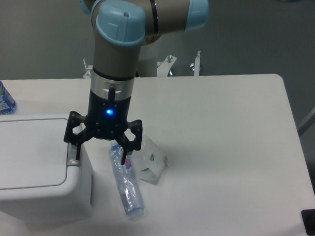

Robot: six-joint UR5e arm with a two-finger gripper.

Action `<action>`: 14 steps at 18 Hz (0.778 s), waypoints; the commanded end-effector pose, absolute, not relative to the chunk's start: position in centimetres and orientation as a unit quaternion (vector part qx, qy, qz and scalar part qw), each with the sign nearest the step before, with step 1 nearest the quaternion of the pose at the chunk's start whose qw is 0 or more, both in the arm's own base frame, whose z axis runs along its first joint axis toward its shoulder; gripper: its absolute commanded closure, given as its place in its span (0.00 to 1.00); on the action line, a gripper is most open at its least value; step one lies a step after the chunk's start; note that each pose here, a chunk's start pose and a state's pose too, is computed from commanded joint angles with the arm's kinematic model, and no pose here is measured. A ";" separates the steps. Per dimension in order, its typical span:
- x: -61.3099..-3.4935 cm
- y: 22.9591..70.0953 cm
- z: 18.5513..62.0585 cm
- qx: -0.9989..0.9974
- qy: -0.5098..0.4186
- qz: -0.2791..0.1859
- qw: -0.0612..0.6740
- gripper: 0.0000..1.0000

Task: Open the trash can
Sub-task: 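Lower the gripper fingers onto the lid edge of the trash can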

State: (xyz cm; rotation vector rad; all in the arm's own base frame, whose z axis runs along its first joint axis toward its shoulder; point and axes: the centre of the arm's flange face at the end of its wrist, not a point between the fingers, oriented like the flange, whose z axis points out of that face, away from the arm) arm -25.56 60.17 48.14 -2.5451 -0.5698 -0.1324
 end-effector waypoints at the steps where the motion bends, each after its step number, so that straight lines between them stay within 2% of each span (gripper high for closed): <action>1: -25.3 60.3 48.0 -0.941 -0.209 -0.050 0.261 0.00; 14: -25.3 60.6 47.6 -0.942 -0.207 -0.051 0.258 0.00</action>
